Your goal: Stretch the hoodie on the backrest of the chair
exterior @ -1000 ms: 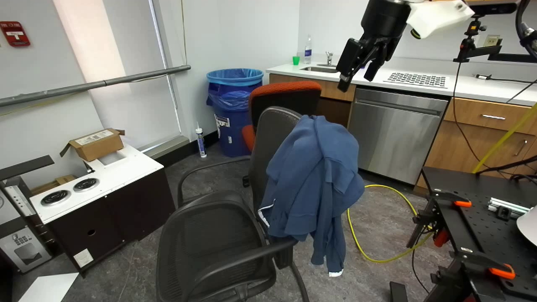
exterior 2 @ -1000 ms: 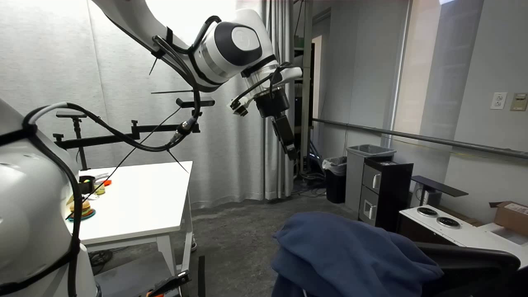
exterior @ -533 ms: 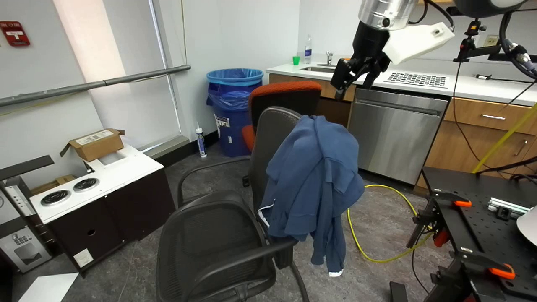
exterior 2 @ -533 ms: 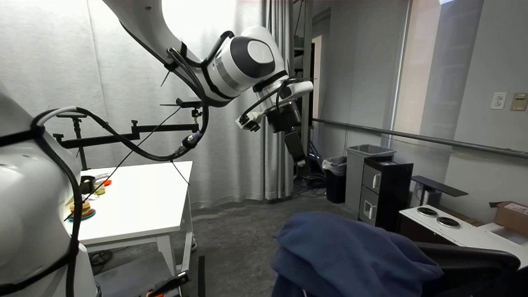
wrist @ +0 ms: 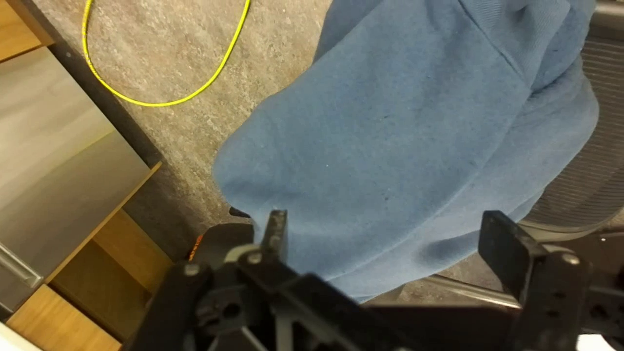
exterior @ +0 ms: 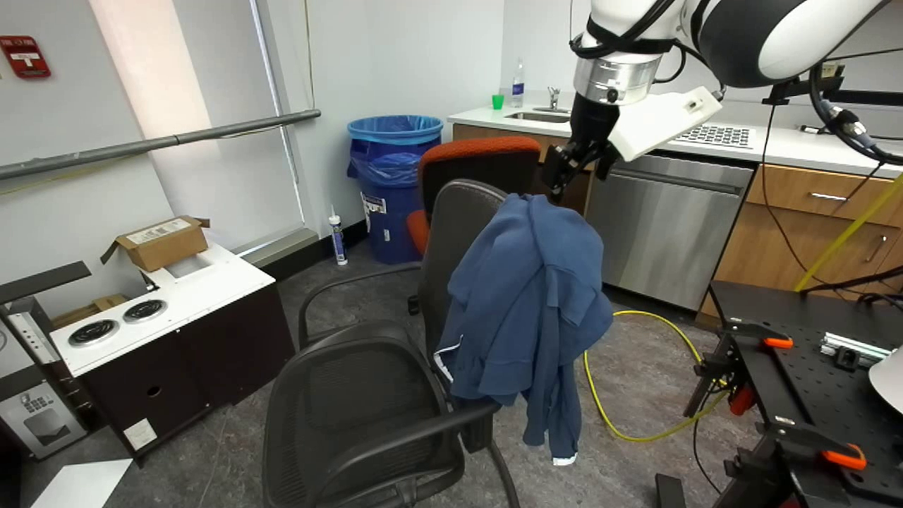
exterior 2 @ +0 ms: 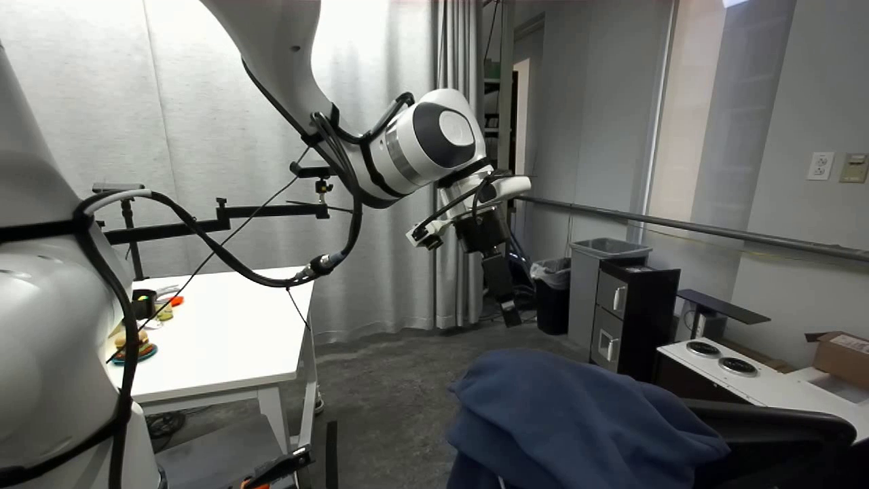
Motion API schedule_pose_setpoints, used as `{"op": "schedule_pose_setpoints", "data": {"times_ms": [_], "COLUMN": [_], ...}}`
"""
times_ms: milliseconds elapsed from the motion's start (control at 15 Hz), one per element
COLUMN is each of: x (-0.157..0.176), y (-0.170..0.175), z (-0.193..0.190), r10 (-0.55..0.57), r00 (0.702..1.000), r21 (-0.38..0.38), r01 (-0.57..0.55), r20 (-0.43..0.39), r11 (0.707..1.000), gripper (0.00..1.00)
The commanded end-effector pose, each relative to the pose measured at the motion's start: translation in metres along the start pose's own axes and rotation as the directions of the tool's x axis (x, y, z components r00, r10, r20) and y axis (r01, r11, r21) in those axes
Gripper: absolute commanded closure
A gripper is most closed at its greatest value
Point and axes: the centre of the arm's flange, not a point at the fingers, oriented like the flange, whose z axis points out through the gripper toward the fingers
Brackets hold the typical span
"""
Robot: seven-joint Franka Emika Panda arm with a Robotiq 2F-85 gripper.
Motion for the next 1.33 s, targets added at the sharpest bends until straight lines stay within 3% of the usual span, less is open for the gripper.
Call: {"op": "schedule_pose_setpoints", "data": {"times_ms": [0,267,1267], "x": [0.012,0.017,0.036], "y": [-0.038,-0.053,-0.051], "z": [0.017,0.031,0.053], "r10": [-0.037,-0.058,-0.014], "r00": [0.999,0.998,1.000], "r21": [0.021,0.031,-0.011], "r01": [0.038,0.058,0.014], "r20": [-0.019,-0.015,-0.002], "r11": [0.999,0.998,1.000], "gripper": [0.00,0.00,0.00]}}
